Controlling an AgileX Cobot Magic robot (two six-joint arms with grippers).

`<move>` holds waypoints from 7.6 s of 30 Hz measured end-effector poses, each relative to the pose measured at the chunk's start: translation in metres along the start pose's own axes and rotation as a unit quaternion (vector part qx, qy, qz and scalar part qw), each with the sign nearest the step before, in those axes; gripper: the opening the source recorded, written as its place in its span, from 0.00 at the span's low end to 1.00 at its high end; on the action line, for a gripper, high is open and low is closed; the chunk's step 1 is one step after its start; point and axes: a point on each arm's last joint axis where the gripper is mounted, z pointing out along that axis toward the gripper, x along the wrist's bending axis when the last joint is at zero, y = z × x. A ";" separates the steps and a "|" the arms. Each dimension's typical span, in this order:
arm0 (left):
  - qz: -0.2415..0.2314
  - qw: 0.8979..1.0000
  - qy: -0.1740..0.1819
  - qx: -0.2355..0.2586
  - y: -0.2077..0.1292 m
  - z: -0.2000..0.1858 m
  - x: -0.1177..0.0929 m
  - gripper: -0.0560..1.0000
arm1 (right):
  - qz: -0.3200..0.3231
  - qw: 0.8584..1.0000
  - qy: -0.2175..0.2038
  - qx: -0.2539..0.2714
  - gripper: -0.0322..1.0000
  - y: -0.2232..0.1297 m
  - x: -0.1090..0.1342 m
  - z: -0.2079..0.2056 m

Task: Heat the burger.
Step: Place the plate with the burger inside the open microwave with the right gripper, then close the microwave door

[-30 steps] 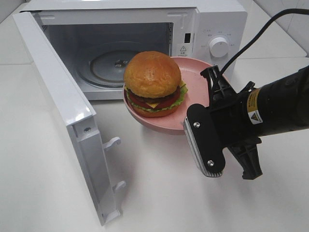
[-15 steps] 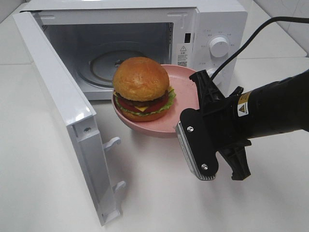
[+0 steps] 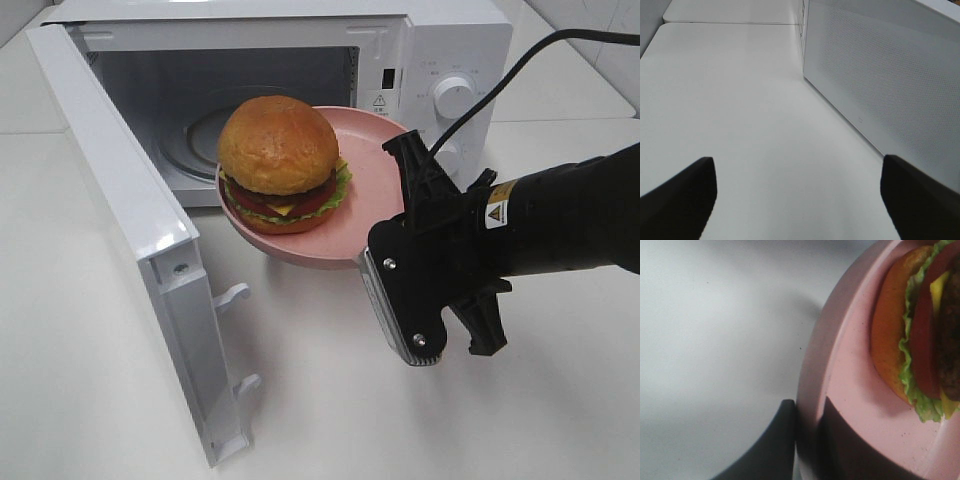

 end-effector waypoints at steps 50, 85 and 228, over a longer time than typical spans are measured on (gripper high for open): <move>0.000 1.000 0.000 0.000 0.000 0.000 0.000 0.82 | -0.027 0.999 0.028 -0.024 0.13 0.020 0.000 0.015; 0.000 1.000 0.000 0.000 0.000 0.000 0.000 0.82 | -0.030 0.997 0.069 -0.017 0.13 -0.002 -0.043 0.050; 0.001 1.000 0.002 0.001 0.000 0.000 0.000 0.82 | 0.138 0.990 0.036 0.018 0.68 -0.015 -0.082 0.084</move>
